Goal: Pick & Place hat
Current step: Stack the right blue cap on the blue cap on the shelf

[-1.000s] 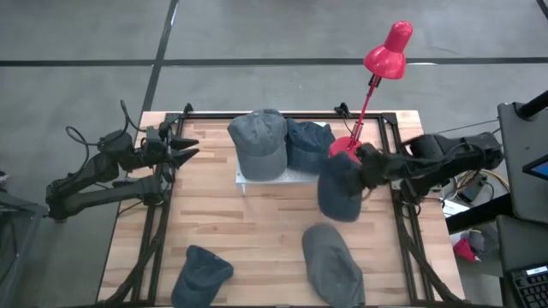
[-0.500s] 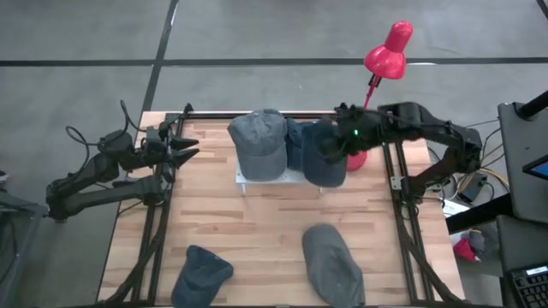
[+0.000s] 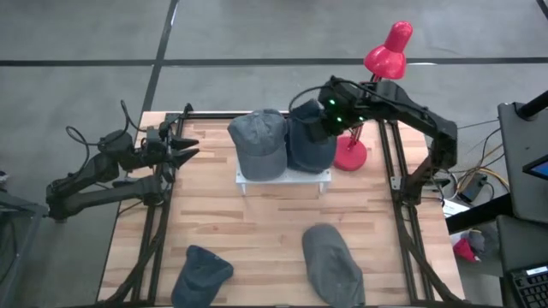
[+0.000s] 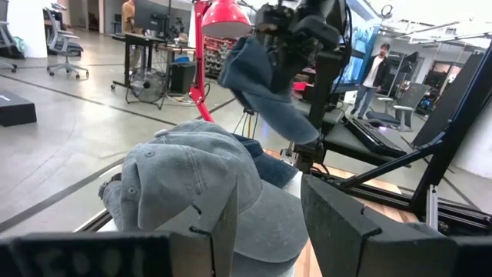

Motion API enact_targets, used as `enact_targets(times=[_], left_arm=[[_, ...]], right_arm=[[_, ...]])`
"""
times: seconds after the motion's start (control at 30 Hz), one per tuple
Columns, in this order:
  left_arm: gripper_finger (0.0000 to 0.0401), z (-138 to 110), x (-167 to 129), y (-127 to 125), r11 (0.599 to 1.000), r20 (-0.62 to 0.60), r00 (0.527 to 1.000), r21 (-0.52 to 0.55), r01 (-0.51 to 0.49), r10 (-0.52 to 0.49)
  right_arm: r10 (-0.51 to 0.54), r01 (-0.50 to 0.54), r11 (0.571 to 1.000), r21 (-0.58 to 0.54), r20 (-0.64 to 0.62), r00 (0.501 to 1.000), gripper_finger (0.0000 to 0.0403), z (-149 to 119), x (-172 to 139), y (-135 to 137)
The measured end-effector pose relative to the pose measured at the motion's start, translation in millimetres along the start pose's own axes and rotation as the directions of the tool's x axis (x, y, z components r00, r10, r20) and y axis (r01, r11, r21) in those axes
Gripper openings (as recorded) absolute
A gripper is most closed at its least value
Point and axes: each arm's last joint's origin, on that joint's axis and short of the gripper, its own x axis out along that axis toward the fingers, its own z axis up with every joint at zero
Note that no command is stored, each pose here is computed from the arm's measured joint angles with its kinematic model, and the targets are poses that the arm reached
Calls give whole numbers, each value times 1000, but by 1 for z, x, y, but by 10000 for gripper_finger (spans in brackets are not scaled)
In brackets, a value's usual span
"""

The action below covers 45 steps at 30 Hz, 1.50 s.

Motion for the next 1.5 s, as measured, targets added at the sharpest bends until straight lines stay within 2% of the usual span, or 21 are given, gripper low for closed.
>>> enact_targets(times=[0.37,0.6,0.87,1.2,1.5], left_arm=[[145,-1,0,0,1000,-7,1000,-1,-1,1],[145,-1,0,0,1000,-7,1000,-1,-1,1],[145,-1,0,0,1000,-6,1000,-2,-1,1],[145,-1,0,0,1000,-5,1000,-2,0,0],[145,-1,0,0,1000,-5,1000,-2,0,0]], right_arm=[[-21,25,997,70,-52,998,13,35,20,-21],[18,-7,995,102,-104,994,13,37,24,-25],[-7,24,994,108,-149,989,13,40,41,-24],[-49,64,996,64,-216,975,13,46,74,-21],[-44,61,995,74,-210,977,13,45,71,-22]])
